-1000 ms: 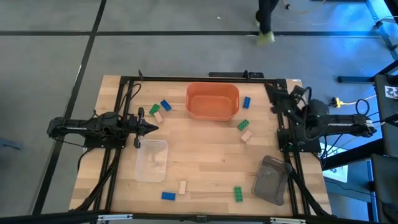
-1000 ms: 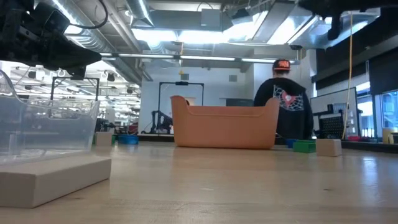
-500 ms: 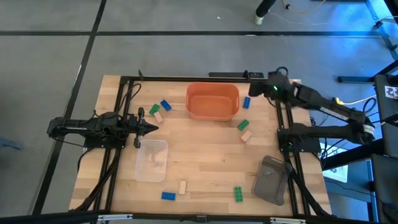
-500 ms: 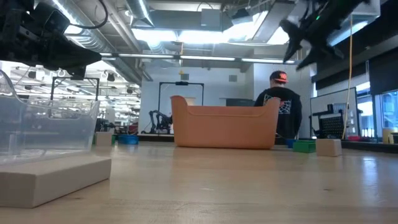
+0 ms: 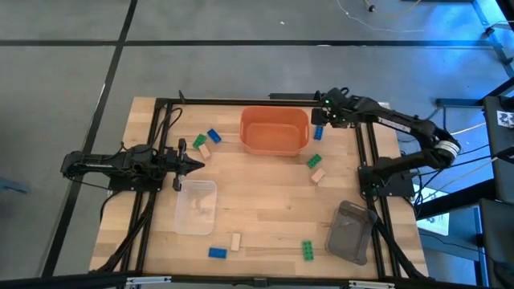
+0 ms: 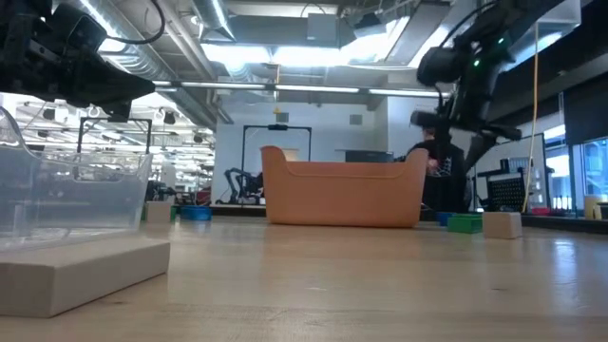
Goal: Sort & place blocks by color
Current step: Put the top right blue game piece into the orange bin
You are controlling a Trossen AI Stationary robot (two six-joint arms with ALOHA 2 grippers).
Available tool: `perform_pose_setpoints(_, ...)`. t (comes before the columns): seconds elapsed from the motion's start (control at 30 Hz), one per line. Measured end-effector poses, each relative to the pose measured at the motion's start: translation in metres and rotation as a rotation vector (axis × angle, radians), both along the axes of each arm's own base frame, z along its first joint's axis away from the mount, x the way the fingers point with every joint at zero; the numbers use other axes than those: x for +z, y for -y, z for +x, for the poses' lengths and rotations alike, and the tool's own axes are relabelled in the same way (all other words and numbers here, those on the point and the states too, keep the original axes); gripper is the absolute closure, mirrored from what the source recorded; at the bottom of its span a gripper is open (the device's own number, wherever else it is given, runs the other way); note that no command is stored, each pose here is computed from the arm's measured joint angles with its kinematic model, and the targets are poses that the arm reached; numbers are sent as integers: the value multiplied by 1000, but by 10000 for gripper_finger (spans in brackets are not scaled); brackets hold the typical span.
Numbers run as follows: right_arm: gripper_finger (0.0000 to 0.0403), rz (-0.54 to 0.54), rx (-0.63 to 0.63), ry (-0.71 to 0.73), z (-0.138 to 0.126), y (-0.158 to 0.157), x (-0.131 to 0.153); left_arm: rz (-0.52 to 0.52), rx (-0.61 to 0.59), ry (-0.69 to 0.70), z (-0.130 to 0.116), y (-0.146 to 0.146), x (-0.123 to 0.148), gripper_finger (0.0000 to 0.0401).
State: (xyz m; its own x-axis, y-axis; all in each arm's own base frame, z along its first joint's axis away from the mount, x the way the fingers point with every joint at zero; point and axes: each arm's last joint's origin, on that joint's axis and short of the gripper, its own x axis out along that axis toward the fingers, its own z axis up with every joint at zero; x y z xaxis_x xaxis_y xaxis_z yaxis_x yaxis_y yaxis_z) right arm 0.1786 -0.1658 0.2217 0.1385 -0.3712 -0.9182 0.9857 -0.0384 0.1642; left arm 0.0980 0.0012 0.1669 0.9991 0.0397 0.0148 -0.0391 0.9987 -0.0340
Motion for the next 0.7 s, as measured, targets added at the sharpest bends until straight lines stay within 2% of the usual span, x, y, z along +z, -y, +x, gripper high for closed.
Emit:
perform_pose_setpoints(0.3, 177, 129, -18, -32, 7, 11, -27, 0, 0, 0, 0, 0, 0, 401)
perform_pose_setpoints(0.7, 177, 129, 55, 286, 25, 17, -14, 0, 0, 0, 0, 0, 0, 401)
